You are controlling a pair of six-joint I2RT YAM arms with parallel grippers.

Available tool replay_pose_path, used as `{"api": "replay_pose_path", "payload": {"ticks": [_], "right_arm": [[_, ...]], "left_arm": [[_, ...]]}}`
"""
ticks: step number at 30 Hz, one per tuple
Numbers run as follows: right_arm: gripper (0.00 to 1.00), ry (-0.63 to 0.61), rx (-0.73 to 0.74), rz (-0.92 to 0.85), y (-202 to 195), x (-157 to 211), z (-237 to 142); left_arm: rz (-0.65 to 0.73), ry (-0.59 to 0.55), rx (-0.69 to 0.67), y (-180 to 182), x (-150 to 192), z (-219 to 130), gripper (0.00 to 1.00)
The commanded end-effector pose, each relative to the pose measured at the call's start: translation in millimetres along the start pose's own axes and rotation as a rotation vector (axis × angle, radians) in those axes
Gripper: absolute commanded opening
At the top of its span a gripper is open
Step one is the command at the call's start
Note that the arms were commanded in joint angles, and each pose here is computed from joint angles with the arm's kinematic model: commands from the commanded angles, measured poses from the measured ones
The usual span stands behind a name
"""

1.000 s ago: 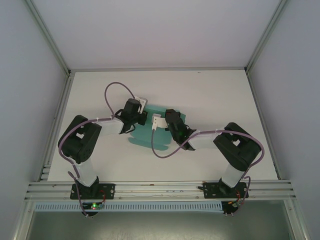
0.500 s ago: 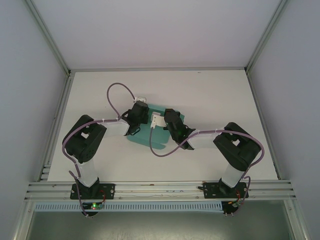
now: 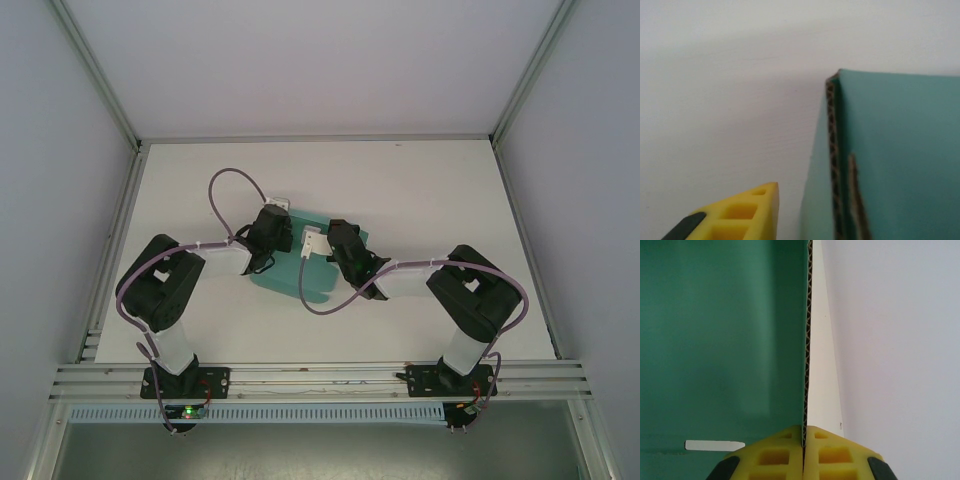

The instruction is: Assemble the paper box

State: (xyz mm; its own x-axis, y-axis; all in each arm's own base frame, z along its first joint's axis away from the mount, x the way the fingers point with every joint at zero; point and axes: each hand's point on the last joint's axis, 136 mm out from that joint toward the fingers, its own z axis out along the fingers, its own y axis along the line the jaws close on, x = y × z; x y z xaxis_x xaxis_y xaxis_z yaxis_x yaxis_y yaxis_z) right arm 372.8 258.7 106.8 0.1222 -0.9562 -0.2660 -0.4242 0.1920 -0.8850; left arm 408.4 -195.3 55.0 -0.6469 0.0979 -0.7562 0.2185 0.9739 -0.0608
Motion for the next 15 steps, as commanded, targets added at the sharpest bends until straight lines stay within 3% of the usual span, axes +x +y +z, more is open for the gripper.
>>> {"api": "replay_pose_path", "payload": {"ticks": [1, 4, 6, 9, 11, 15], "right_arm": [[0.00, 0.033, -0.076, -0.027, 22, 9, -2], [0.09, 0.027, -0.061, -0.002, 14, 7, -4], [0.26, 0.006, -0.039, 0.059, 1, 1, -10], [0.44, -0.056, -0.038, 0.211, -23, -12, -25], [0.68, -0.121, -0.072, 0.324, -37, -24, -40], [0.75, -0.318, -0.187, 0.561, -64, -49, -68]], "left_arm": [[-0.004, -0.050, -0.006, 7, -17, 1, 0.00], [0.010, -0.073, 0.037, 1, -14, -2, 0.00], [0.020, -0.093, 0.059, -1, -12, -5, 0.00], [0.037, -0.109, 0.087, -5, -10, -8, 0.00], [0.042, -0.110, 0.114, -9, -7, -9, 0.00], [0.055, -0.092, 0.179, -20, -2, -6, 0.00]]}}
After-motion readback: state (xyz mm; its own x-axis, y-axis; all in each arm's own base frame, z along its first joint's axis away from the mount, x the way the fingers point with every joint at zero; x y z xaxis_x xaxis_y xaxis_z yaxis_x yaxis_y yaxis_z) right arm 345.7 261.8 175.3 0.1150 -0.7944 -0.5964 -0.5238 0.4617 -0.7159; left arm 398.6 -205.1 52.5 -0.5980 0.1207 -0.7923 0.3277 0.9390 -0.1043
